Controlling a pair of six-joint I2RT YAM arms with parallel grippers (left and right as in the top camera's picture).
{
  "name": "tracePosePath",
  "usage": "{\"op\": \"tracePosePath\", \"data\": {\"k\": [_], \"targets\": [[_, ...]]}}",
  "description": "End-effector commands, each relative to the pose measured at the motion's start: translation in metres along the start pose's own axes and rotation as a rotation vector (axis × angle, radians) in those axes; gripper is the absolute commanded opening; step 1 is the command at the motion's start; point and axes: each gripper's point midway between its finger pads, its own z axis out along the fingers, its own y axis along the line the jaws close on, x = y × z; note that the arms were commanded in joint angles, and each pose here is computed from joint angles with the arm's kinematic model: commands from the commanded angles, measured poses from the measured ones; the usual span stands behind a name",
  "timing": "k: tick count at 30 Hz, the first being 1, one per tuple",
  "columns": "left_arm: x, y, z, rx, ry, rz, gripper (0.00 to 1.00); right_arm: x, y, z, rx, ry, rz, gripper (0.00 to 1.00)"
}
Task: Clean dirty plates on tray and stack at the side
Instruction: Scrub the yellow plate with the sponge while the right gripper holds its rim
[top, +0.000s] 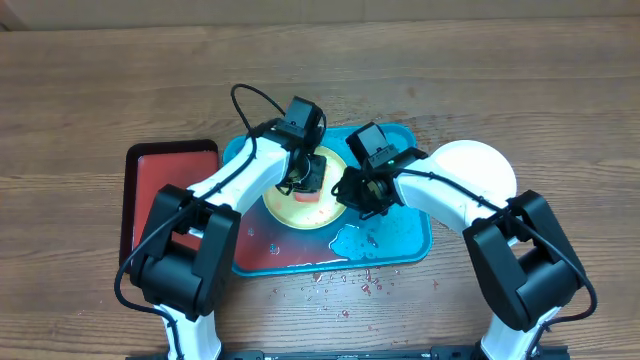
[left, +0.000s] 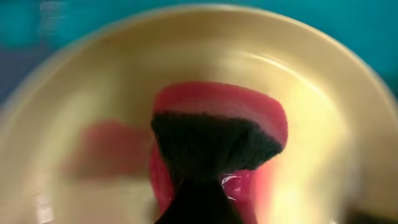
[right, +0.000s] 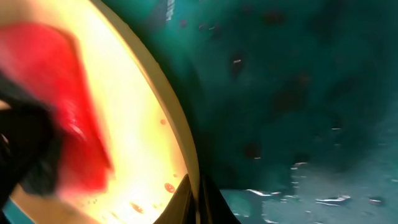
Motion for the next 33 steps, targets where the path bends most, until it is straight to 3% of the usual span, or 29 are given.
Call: {"op": "tracePosePath", "data": {"k": [1,3,9,13,17,18,28,33], "targets": [[-0.009,0.084,-0.011,-0.467,-0.127,-0.201,0.04,0.013,0.006,0.004,-0.012,0.042,-0.053,0.04],[-0.009,0.099,-0.020,-0.563,-0.160,-0.242,0.04,0.013,0.005,0.004,-0.009,0.039,-0.053,0.04],[-0.005,0.087,-0.012,-0.487,-0.129,-0.259,0.04,0.012,0.005,0.004,-0.009,0.036,-0.053,0.04],[0.004,0.015,0.009,-0.063,0.012,0.002,0.04,0.011,0.006,0.004,-0.012,0.032,-0.054,0.04],[0.028,-0.058,-0.004,0.386,0.099,0.258,0.04,0.010,0.008,0.004,-0.019,0.026,-0.057,0.04],[0.032,-0.063,-0.007,0.424,0.110,0.275,0.04,0.010,0.008,0.004,-0.021,0.025,-0.058,0.04],[0.055,-0.065,-0.014,0.472,0.197,0.314,0.04,-0.018,0.009,-0.005,-0.122,0.010,-0.046,0.04],[0.067,-0.080,-0.026,0.603,0.212,0.406,0.04,-0.027,0.003,-0.008,-0.132,0.000,-0.020,0.04]]}}
